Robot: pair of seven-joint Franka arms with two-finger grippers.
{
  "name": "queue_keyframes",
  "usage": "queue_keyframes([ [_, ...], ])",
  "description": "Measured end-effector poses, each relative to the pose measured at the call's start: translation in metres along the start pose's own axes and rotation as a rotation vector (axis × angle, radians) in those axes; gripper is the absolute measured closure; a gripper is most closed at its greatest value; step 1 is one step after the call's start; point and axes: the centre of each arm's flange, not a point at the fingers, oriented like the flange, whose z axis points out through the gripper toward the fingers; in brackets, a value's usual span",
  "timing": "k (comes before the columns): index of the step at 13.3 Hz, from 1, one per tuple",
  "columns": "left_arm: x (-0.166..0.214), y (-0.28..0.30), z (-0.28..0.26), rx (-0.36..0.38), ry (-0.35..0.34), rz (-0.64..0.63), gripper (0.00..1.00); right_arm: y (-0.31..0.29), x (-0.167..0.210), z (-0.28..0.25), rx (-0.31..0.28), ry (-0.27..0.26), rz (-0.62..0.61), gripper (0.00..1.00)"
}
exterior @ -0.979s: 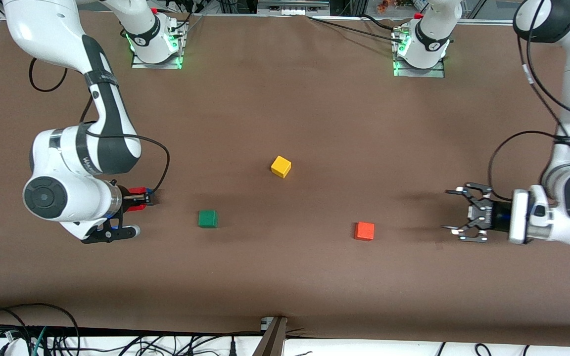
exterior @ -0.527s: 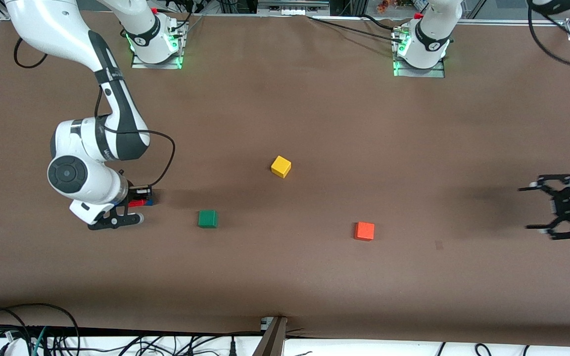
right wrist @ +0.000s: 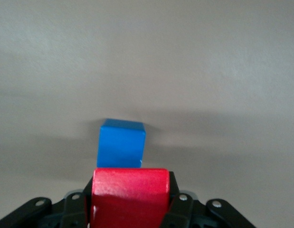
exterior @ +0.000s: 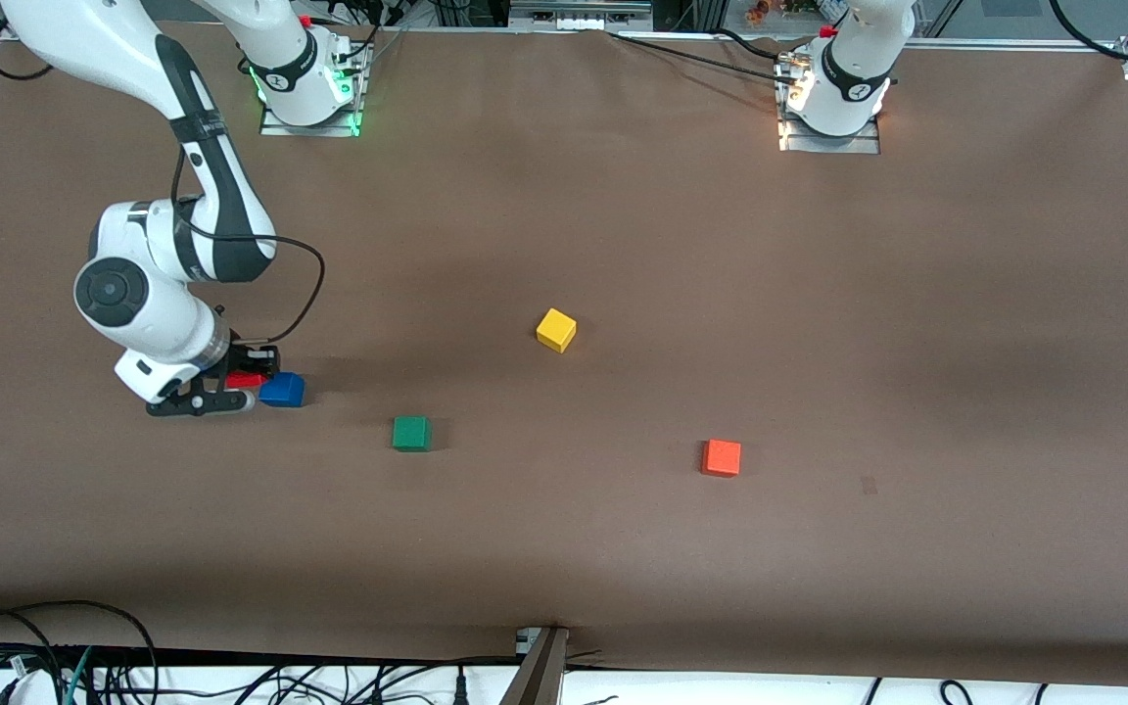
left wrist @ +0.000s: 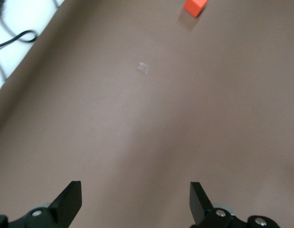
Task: Pass red block to right arm, stack on blue
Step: 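Carry the red cube with the right gripper over the blue cube, then lower the red cube onto the blue cube and open the right gripper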
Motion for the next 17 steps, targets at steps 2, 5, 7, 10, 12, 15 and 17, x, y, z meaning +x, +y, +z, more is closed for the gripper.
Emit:
queue_keyframes([
  [2, 0.003, 0.011, -0.021, 0.023, -0.012, -0.099, 0.00, 0.000, -0.011, 0.002, 0.005, 0.012, 0.015, 0.44],
  [5, 0.006, 0.016, -0.030, 0.039, -0.002, -0.357, 0.00, -0.002, -0.022, 0.016, 0.012, 0.053, 0.060, 0.44],
  [7, 0.009, 0.017, -0.037, 0.048, 0.017, -0.469, 0.00, -0.004, -0.028, 0.026, 0.017, 0.085, 0.068, 0.44],
  [10, 0.023, 0.033, -0.068, 0.096, 0.045, -0.530, 0.00, -0.006, -0.031, 0.037, 0.020, 0.115, 0.069, 0.44],
  [12, 0.056, 0.071, -0.103, 0.126, 0.054, -0.588, 0.00, -0.008, -0.029, 0.038, 0.022, 0.135, 0.067, 0.44],
  [15, 0.103, 0.136, -0.132, 0.104, 0.011, -0.719, 0.00, -0.012, -0.025, 0.037, 0.028, 0.180, 0.063, 0.44],
  [17, 0.123, 0.169, -0.146, 0.108, 0.001, -0.794, 0.00, -0.015, -0.023, 0.039, 0.031, 0.200, 0.070, 0.44],
])
